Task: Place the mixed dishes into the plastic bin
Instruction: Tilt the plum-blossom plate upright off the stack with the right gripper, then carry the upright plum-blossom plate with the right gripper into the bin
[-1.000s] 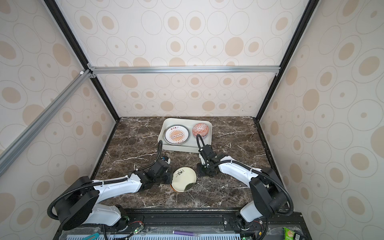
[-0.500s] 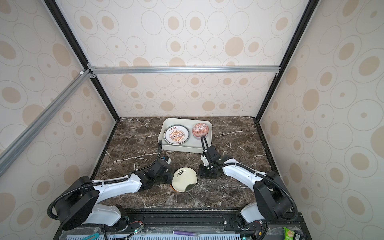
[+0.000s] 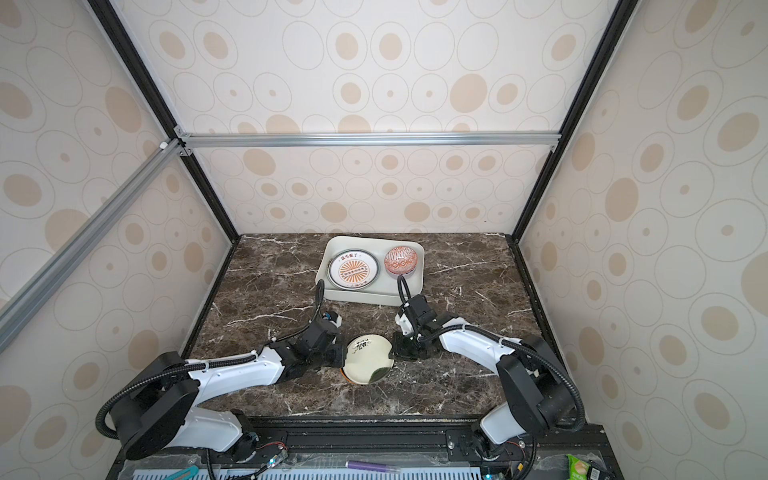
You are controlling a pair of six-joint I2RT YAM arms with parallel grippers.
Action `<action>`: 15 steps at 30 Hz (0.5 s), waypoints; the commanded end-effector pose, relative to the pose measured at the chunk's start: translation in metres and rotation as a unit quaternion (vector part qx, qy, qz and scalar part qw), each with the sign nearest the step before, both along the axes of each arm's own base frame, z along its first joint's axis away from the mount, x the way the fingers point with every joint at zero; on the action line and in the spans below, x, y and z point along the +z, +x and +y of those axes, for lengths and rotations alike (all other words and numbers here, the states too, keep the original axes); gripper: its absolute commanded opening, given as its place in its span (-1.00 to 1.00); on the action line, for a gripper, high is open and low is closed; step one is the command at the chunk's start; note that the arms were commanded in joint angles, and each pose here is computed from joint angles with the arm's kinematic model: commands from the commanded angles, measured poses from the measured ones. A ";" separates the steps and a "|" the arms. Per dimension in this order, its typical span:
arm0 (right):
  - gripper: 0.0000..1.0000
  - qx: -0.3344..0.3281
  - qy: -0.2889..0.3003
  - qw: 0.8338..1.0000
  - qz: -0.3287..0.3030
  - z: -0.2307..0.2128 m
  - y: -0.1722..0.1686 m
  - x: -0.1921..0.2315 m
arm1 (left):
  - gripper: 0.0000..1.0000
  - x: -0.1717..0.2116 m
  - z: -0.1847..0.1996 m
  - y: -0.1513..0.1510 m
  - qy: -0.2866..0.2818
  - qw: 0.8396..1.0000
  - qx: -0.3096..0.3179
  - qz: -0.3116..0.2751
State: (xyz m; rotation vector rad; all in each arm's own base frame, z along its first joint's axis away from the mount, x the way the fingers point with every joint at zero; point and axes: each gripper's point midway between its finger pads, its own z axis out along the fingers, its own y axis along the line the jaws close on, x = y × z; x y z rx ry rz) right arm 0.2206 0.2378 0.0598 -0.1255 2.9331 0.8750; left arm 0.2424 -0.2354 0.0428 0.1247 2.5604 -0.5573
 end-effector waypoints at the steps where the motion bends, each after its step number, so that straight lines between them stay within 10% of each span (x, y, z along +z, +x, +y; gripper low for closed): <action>1: -0.75 0.004 -0.005 1.000 -0.008 0.002 0.004 0.008 | -1.00 0.003 -0.002 0.004 0.002 1.000 -0.003 -0.004; 15: -0.86 0.009 -0.020 0.999 -0.031 0.000 0.023 0.035 | -0.84 0.024 0.010 0.012 0.020 0.999 0.013 -0.033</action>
